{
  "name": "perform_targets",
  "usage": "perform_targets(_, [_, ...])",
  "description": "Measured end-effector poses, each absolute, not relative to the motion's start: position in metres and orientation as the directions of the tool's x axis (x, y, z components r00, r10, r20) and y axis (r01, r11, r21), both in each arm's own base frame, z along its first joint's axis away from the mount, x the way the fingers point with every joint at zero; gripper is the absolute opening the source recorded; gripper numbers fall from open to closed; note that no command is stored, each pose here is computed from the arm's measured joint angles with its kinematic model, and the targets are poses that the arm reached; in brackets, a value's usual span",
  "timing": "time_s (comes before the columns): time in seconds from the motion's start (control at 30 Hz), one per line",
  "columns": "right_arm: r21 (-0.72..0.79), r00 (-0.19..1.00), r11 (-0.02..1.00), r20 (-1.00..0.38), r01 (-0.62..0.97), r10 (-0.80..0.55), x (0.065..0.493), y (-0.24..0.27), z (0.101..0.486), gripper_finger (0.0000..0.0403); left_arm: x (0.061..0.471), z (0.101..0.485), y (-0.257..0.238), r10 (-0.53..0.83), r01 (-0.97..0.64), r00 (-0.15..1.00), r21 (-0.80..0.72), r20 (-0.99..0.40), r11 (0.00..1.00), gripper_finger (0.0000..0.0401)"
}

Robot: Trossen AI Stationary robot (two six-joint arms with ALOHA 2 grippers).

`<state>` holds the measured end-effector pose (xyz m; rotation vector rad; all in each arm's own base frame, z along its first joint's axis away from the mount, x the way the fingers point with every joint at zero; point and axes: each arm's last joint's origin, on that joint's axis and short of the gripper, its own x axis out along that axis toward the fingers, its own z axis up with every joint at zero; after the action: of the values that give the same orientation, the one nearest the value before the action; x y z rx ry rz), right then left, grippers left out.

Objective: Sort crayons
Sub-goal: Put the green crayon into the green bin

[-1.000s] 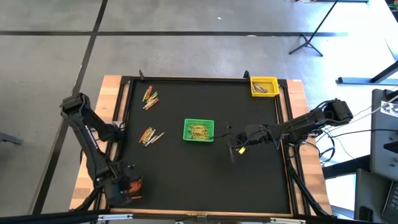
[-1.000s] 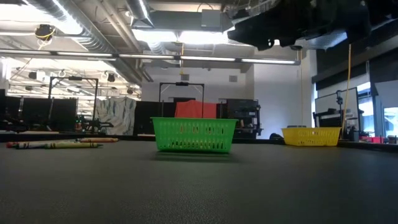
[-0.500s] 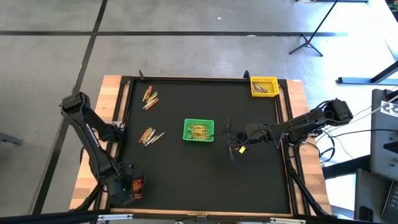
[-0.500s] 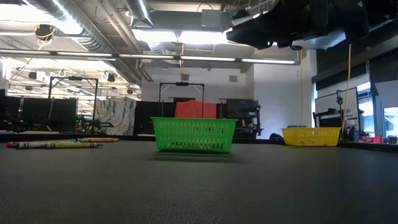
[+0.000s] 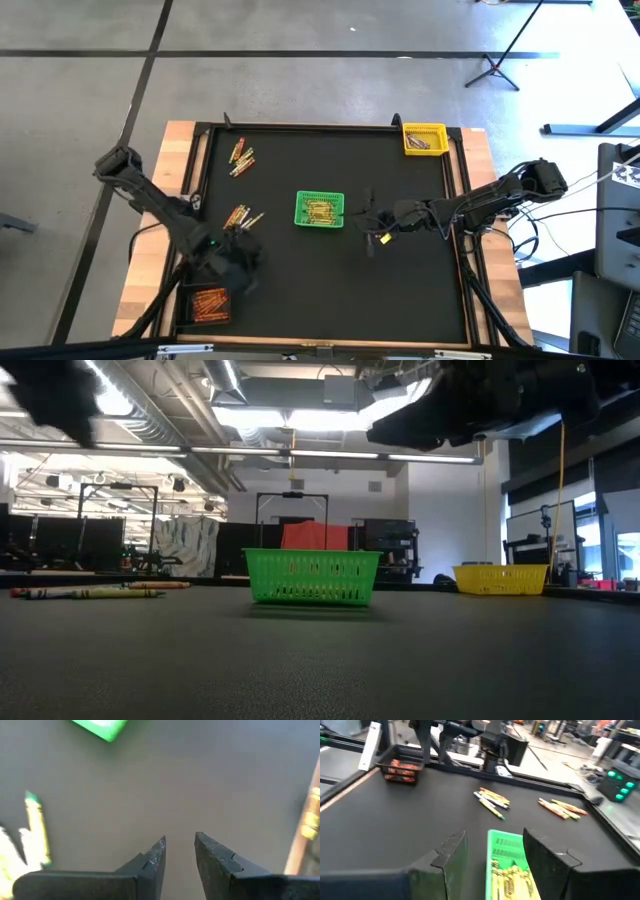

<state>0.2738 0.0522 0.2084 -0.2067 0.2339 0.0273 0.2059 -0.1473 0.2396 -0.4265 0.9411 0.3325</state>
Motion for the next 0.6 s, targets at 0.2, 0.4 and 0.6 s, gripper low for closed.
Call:
perform_targets(0.2, [-0.181,0.957,0.983,-0.285,0.005,-0.057,0.269,0.05,0.208,0.0189,0.224,0.232,-0.106,0.274,-0.544,0.453,-0.019,-0.849,0.839,0.0088])
perform_targets(0.4, [-0.141,0.936,0.99,-0.346,0.017,-0.065,0.265,0.049,0.204,0.0189,0.232,0.214,-0.068,0.344,-0.601,0.293,0.107,-0.892,0.792,0.0088])
perform_targets(0.6, [-0.11,0.919,0.994,-0.387,0.028,-0.069,0.263,0.048,0.2,0.0189,0.228,0.186,-0.032,0.286,-0.621,0.158,0.13,-0.945,0.773,0.0088])
